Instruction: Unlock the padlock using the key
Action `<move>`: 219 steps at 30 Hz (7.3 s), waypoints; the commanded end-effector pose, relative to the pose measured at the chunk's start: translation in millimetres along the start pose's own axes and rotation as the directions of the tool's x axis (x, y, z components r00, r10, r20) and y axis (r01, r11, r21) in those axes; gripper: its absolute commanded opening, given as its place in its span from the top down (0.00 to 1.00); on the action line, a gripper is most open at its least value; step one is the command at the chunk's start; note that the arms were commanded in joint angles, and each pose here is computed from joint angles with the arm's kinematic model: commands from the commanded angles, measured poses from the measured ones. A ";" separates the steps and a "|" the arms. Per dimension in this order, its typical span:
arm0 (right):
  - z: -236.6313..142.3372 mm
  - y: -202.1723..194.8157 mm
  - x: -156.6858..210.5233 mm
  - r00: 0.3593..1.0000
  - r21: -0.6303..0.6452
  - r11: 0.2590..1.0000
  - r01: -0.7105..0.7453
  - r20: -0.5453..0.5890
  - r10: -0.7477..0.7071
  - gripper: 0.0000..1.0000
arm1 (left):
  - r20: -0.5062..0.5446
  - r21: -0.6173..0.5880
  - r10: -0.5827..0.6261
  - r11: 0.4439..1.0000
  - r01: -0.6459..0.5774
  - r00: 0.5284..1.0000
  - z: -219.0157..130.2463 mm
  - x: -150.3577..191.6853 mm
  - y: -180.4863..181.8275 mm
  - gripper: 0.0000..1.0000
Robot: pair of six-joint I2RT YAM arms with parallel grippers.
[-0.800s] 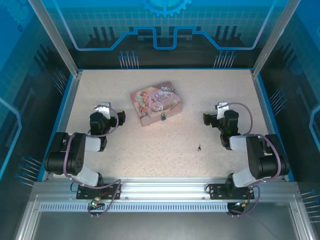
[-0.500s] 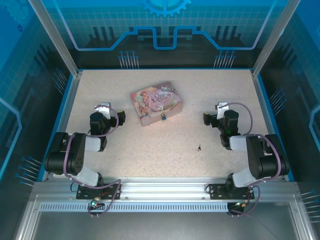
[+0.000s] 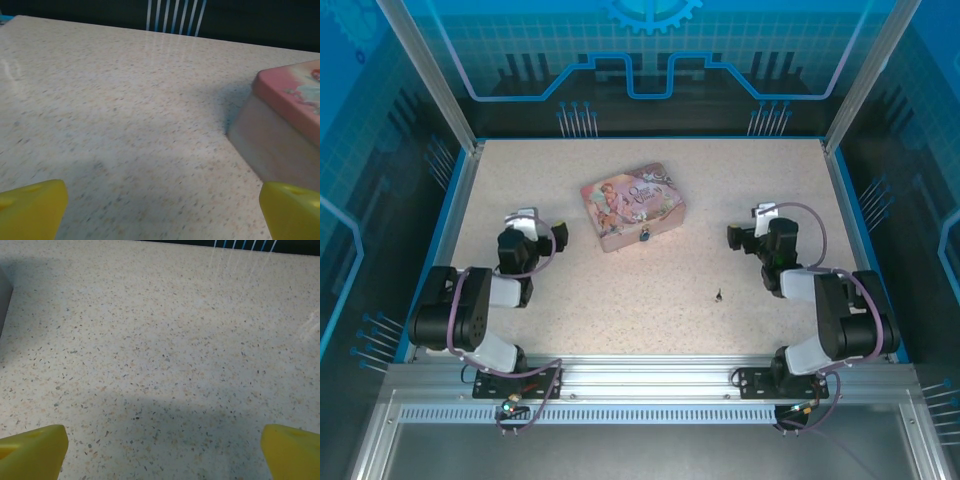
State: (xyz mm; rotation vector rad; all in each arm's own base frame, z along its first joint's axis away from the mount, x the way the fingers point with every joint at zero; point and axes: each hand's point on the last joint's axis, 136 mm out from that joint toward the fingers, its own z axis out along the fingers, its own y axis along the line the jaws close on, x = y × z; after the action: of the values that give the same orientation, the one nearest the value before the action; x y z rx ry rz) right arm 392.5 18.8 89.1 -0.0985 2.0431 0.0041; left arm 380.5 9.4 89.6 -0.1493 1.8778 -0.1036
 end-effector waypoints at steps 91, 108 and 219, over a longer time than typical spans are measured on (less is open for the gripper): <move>-129.8 104.4 64.7 0.747 -0.032 0.893 -0.448 -0.562 0.355 0.31 | -0.401 0.378 0.150 0.926 0.014 0.904 -30.8 -43.2 -288.7 0.31; -118.4 108.4 126.0 0.617 0.220 0.918 -0.330 -0.685 0.386 0.63 | -0.305 0.346 0.106 0.938 0.006 0.947 -69.9 -82.4 -249.0 0.28; -220.8 203.6 -125.4 0.921 -0.934 0.288 -0.214 -0.095 0.377 0.54 | -0.495 0.811 -0.023 0.348 0.471 0.869 -169.5 -127.0 -387.9 1.00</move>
State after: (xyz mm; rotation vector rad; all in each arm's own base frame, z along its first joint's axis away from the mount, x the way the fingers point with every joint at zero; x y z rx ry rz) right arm 243.7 211.0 270.4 -0.3568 1.6780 1.4114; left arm 283.4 -354.6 289.0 0.3613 1.9892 -1.5012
